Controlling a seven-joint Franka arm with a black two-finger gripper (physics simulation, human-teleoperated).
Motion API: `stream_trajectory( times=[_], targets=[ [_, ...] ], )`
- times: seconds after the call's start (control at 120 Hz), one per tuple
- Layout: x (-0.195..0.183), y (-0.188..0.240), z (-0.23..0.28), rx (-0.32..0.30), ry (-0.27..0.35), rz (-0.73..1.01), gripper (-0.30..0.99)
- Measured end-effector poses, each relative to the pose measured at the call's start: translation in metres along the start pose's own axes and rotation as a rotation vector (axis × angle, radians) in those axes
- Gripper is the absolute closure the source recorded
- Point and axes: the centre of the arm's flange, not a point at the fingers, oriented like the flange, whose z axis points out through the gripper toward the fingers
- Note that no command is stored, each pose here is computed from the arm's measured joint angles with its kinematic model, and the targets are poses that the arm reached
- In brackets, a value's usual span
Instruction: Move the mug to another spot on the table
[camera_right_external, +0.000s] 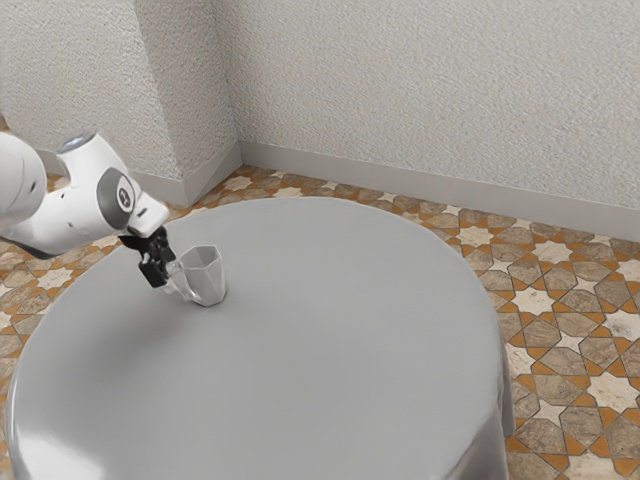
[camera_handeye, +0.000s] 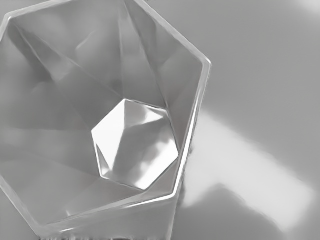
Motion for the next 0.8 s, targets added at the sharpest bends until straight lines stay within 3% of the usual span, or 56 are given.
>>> stream_trajectory(
  times=[0.525,0.8],
  targets=[
    [-0.014,0.005,0.012,0.048,0.152,-0.09,0.0],
    [-0.02,0.01,0.018,0.053,0.172,-0.106,0.13]
  ],
)
